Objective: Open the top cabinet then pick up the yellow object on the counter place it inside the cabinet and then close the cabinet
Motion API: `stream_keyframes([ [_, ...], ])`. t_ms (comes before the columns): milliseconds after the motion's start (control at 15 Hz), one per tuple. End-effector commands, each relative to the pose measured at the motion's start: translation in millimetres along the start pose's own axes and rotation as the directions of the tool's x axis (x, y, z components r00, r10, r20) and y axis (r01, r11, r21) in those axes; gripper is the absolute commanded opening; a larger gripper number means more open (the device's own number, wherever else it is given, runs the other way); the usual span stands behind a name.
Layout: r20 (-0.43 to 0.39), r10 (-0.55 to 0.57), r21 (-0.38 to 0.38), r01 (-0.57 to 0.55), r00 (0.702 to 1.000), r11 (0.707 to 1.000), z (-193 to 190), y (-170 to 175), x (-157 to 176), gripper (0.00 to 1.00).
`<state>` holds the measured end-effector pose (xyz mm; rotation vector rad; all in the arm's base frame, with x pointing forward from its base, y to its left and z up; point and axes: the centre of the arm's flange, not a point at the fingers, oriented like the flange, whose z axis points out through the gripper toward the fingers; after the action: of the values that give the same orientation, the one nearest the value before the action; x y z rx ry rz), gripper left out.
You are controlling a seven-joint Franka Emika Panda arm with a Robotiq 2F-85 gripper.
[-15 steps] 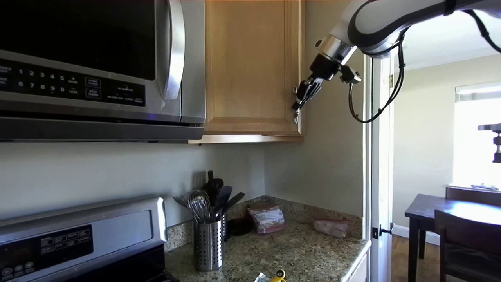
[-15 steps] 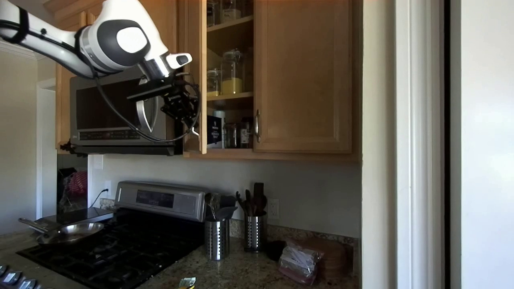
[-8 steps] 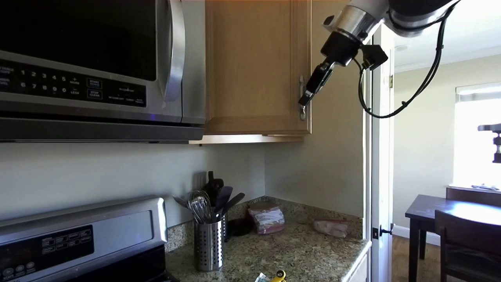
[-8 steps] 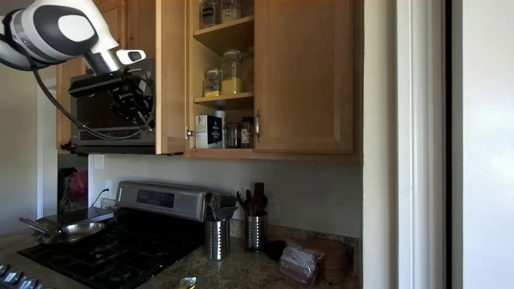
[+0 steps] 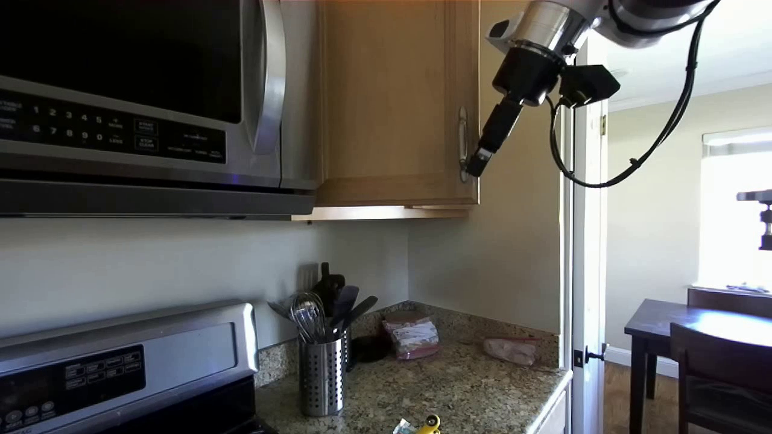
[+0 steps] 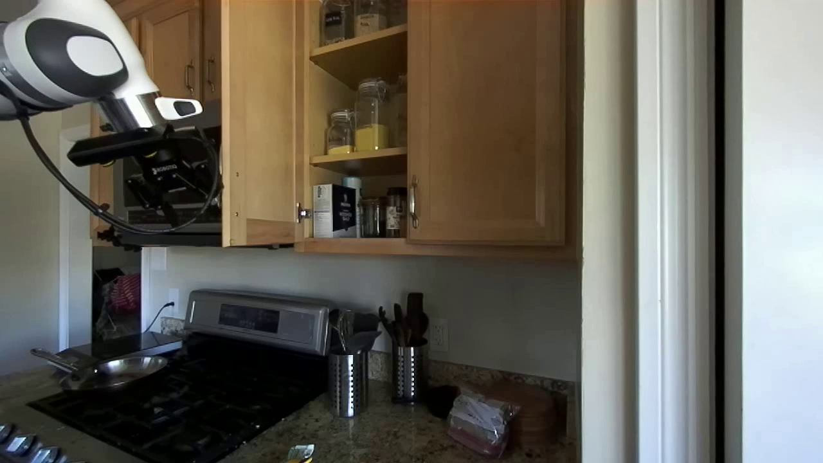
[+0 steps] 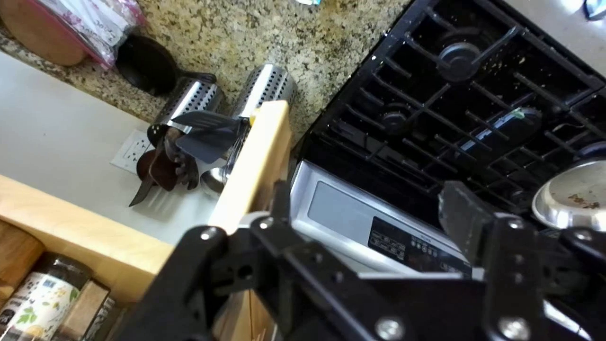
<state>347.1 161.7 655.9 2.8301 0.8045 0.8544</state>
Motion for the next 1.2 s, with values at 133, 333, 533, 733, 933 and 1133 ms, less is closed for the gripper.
stream_keyframes([
  [133,0.156,0.014,-0.015,-0.012,0.988,1.000,37.4,16.7,-11.6,1.00],
  [333,0.217,0.038,-0.069,-0.023,0.975,0.997,38.5,33.0,-21.1,1.00],
  [533,0.281,0.073,-0.143,-0.033,0.957,0.989,37.3,51.3,-34.0,1.00],
  [733,0.328,0.126,-0.223,-0.053,0.936,0.973,33.0,71.7,-46.6,1.00],
  [933,0.333,0.179,-0.291,-0.079,0.926,0.953,29.9,91.2,-53.6,1.00],
  [1133,0.284,0.243,-0.339,-0.140,0.928,0.930,36.6,111.8,-52.6,1.00],
])
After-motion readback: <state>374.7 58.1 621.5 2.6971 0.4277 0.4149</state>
